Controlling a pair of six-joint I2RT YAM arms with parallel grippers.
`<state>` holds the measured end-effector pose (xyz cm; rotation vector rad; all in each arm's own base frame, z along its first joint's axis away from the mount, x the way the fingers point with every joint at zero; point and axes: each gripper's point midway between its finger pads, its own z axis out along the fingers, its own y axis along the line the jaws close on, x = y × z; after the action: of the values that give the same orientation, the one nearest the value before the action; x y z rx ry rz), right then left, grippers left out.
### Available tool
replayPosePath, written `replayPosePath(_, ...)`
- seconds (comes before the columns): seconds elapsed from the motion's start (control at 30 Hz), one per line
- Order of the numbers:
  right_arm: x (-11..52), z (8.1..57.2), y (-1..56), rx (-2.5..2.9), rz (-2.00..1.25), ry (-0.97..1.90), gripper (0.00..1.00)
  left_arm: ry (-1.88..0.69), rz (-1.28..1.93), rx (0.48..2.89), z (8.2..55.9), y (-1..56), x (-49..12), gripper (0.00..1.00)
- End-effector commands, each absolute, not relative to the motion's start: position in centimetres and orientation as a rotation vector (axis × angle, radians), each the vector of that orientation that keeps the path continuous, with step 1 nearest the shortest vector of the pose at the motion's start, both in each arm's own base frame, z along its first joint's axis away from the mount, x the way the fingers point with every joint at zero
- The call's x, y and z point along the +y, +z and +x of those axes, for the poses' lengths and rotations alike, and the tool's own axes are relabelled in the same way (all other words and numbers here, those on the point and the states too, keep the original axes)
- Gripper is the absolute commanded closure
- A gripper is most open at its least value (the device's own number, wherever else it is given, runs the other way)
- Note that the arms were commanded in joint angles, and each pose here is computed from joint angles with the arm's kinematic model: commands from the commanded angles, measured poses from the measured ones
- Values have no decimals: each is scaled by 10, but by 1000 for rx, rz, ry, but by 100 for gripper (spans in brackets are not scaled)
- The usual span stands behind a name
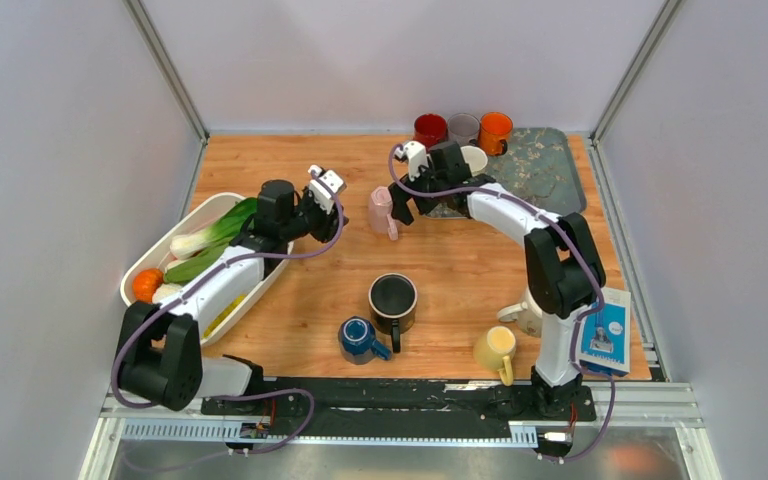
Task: Turn the mug right side up
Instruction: Move the cup to the center of the board, then turn over the cup at the center of the board.
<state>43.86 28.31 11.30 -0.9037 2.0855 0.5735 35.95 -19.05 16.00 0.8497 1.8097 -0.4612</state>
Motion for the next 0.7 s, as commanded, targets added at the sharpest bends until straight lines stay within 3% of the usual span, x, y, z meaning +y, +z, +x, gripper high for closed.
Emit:
replayPosePath(0.0, 309, 438, 130, 2038, -886, 590, 9, -443, 793, 1829, 347, 167, -180, 50)
replayPosePath(0.2, 311, 456, 108, 2123, -725, 446, 12, -451, 757, 1825, 343, 170, -178, 50)
replayPosePath(0.5, 316, 455, 68, 2197, -730, 433, 20, -423, 739, 1822, 345, 172, -172, 50)
replayPosePath(0.67, 321, 455, 49, 2217, -759, 456, 31, -413, 726, 1814, 348, 176, -169, 50)
